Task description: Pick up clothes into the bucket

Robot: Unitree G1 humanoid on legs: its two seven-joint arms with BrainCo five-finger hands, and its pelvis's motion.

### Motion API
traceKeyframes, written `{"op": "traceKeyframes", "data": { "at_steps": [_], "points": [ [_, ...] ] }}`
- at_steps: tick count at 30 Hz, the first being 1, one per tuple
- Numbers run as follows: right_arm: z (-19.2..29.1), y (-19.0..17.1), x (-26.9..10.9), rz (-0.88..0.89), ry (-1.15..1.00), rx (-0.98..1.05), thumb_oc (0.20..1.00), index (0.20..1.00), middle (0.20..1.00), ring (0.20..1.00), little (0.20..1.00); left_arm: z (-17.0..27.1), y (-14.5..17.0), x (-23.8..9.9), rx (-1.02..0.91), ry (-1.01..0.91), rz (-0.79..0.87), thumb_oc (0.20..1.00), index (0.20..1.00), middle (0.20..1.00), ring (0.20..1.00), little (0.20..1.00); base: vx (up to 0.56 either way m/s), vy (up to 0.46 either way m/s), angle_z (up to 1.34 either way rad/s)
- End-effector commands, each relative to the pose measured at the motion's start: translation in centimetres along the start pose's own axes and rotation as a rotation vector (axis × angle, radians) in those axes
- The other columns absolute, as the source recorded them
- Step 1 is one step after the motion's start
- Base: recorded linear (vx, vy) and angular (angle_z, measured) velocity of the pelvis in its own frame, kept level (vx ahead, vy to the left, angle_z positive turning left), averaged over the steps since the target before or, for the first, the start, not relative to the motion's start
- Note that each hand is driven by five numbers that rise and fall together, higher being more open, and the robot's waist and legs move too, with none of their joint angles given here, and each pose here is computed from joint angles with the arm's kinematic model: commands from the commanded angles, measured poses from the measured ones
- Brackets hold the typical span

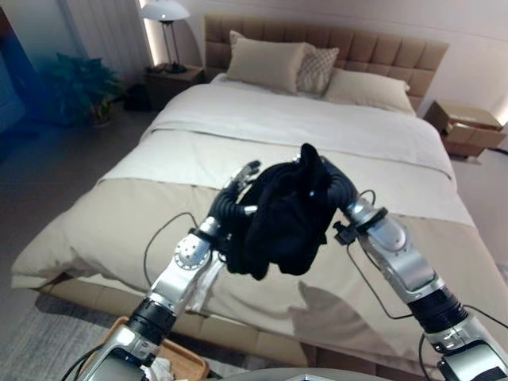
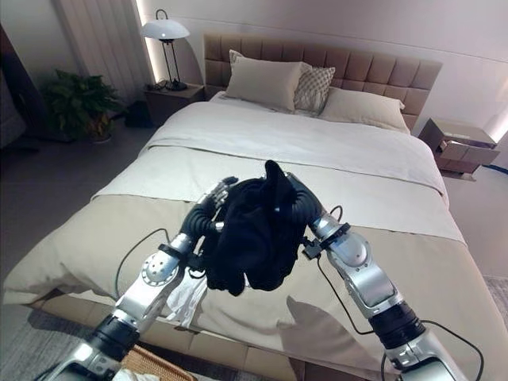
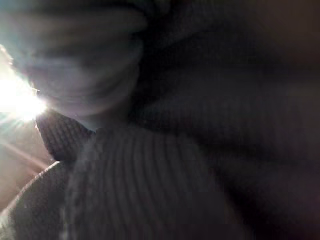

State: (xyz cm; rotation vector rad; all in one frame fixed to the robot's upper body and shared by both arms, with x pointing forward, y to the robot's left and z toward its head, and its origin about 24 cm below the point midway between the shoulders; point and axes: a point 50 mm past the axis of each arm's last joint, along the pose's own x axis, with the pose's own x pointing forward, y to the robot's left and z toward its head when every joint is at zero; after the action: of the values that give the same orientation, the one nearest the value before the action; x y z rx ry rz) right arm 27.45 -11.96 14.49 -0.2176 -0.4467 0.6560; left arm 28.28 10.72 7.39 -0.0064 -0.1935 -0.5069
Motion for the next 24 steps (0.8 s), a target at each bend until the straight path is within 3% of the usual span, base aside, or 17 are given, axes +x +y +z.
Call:
{"op": "traceKeyframes", "data": {
  "at_steps": [1, 17, 18, 19, 24],
  "points": [
    [5.4, 0.3, 2.7, 0.041, -0.291, 0.044, 0.200, 0.200, 0.200, 0.200, 0.200, -0.5, -1.4, 2.4, -0.141, 0.031, -0.139, 1.000, 1.000, 1.000, 1.000, 1.000, 0.01, 0.009, -0.04],
    [6.0, 0.9, 3.1, 0.079, -0.317, 0.033, 0.200, 0.200, 0.200, 0.200, 0.200, -2.9, -3.5, 2.4, -0.116, 0.153, -0.251, 1.000, 1.000, 1.000, 1.000, 1.000, 0.00, 0.004, -0.02],
    [6.0, 0.9, 3.1, 0.079, -0.317, 0.033, 0.200, 0.200, 0.200, 0.200, 0.200, -2.9, -3.5, 2.4, -0.116, 0.153, -0.251, 0.652, 0.652, 0.652, 0.652, 0.652, 0.00, 0.000, 0.00],
    [5.9, 1.0, 3.1, 0.078, -0.317, 0.035, 0.200, 0.200, 0.200, 0.200, 0.200, -3.0, -3.6, 2.4, -0.137, 0.152, -0.242, 0.200, 0.200, 0.200, 0.200, 0.200, 0.00, 0.000, 0.00],
    [5.7, 0.7, 3.0, 0.065, -0.308, 0.025, 0.200, 0.200, 0.200, 0.200, 0.200, -3.0, -3.5, 2.3, -0.181, 0.135, -0.221, 0.200, 0.200, 0.200, 0.200, 0.200, 0.00, 0.000, 0.00]
  ]
}}
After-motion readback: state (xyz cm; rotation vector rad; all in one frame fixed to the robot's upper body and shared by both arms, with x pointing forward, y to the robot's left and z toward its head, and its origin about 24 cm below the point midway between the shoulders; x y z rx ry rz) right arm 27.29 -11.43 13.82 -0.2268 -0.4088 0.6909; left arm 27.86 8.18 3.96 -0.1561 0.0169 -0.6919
